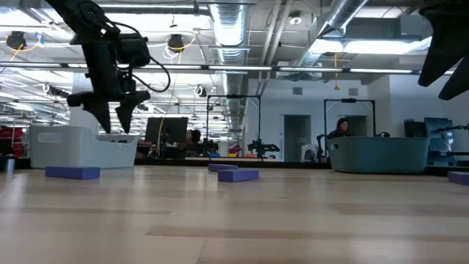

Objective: Sort & place blocks by color
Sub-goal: Put the light brown block into the white bin

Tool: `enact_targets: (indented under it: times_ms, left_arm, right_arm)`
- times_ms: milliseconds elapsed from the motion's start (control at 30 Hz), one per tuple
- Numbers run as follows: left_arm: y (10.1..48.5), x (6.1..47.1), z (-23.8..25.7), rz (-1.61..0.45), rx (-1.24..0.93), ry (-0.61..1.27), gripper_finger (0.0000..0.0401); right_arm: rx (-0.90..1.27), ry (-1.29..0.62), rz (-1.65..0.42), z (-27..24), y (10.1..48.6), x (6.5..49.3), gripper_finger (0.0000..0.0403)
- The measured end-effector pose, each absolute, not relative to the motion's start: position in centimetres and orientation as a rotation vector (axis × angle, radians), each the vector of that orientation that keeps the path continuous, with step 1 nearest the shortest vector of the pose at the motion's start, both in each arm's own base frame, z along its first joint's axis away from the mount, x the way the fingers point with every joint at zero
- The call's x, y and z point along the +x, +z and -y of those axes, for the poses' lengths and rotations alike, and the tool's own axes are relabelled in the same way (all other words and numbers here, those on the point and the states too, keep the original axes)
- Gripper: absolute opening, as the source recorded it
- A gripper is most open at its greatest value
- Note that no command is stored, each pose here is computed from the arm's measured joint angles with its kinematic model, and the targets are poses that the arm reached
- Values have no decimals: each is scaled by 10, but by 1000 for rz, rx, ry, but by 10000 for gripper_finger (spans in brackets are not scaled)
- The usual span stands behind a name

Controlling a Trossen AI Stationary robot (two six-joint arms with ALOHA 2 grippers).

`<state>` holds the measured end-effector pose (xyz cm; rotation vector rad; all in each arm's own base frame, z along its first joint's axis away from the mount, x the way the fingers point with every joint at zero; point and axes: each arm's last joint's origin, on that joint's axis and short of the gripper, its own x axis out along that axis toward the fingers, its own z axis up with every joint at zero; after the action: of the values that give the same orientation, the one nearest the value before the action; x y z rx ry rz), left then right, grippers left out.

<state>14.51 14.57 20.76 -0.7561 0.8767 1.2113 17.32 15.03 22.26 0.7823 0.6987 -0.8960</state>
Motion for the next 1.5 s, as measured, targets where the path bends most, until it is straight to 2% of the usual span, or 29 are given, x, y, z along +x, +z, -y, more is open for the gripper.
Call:
enact_targets:
  times_ms: [367, 633, 833, 1233, 1367, 1500]
  left_arm:
    - [207, 152, -130, -896, -801, 1179, 233]
    - [208, 166, -113, -866, -886, 1124, 233]
    - [228, 182, -104, -786, -914, 1074, 233]
    - [266, 205, -86, -666, -889, 995, 233]
    - [265, 204, -79, -712, -881, 989, 233]
    - [261, 199, -71, -793, -876, 1006, 233]
  right_arm:
    - [806, -867, -677, -152, 223, 178, 221]
    - [752, -701, -658, -147, 228, 210, 221]
    - [644, -548, -723, -139, 232, 229, 221]
    - [450, -443, -837, -130, 230, 234, 221]
    - [354, -512, -814, -120, 216, 231, 219]
    - [439, -527, -826, -99, 188, 230, 209]
